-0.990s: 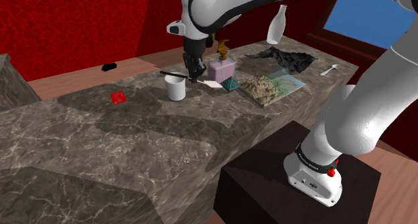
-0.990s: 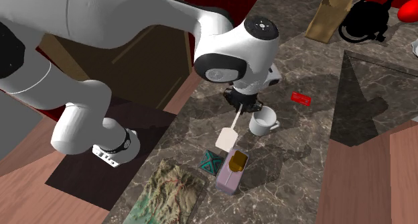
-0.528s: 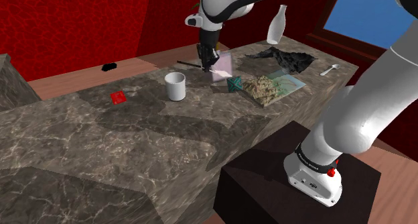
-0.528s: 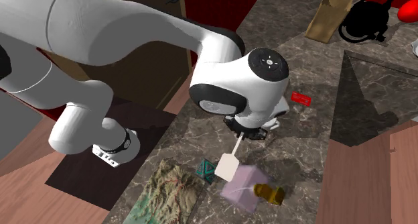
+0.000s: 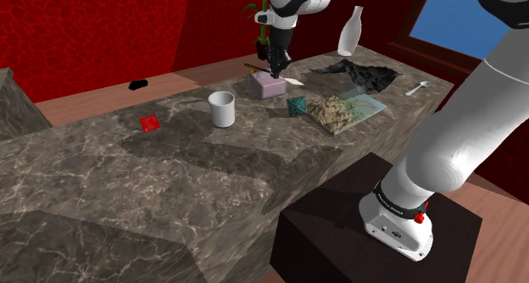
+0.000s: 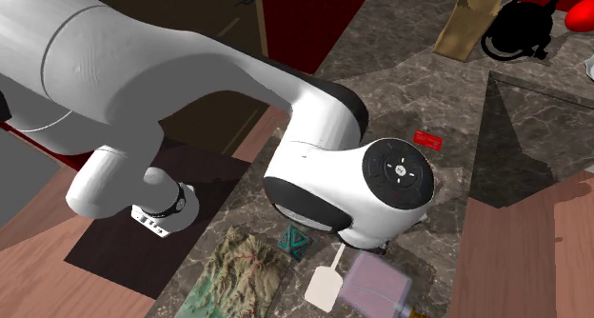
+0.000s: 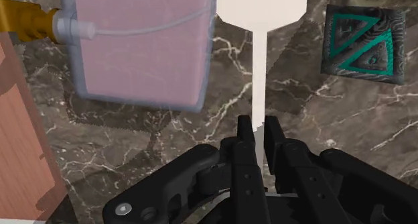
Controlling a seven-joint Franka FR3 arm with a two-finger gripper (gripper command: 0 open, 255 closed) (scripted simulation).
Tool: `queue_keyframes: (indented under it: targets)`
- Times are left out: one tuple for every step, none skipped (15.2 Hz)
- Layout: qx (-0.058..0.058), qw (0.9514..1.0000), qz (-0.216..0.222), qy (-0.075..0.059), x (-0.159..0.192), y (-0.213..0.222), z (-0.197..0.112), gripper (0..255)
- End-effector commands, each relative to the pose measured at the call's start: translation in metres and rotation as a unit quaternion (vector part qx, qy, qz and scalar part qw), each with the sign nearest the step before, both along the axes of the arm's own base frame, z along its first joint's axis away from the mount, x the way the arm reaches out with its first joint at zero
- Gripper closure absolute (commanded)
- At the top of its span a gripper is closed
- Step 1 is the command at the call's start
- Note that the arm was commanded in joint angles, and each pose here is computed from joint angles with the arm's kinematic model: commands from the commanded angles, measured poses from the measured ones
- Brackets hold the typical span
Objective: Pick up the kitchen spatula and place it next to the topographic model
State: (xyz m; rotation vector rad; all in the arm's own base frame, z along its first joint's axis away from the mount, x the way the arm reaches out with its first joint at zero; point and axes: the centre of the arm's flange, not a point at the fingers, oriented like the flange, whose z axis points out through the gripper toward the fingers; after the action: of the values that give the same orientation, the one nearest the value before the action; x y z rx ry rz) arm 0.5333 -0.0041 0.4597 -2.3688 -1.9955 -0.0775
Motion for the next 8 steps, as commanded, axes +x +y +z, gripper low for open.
queue_keyframes:
  targets:
    - [0.000,1.0000,0.001,0.000,0.006,-0.026,-0.001,255]
    - [0.000,1.0000,0.001,0.000,0.009,-0.039,-0.001,255]
    - [0.000,1.0000,0.001,0.000,0.013,-0.052,-0.001,255]
    - [0.000,1.0000,0.001,0.000,0.017,-0.064,-0.001,255]
    - [0.000,1.0000,0.001,0.000,0.020,-0.077,-0.001,255]
    - [0.000,1.0000,0.001,0.000,0.024,-0.090,-0.001,255]
    - [0.000,1.0000,0.001,0.000,0.028,-0.102,-0.001,255]
    - [0.000,1.0000,0.001,0.000,0.031,-0.115,-0.001,255]
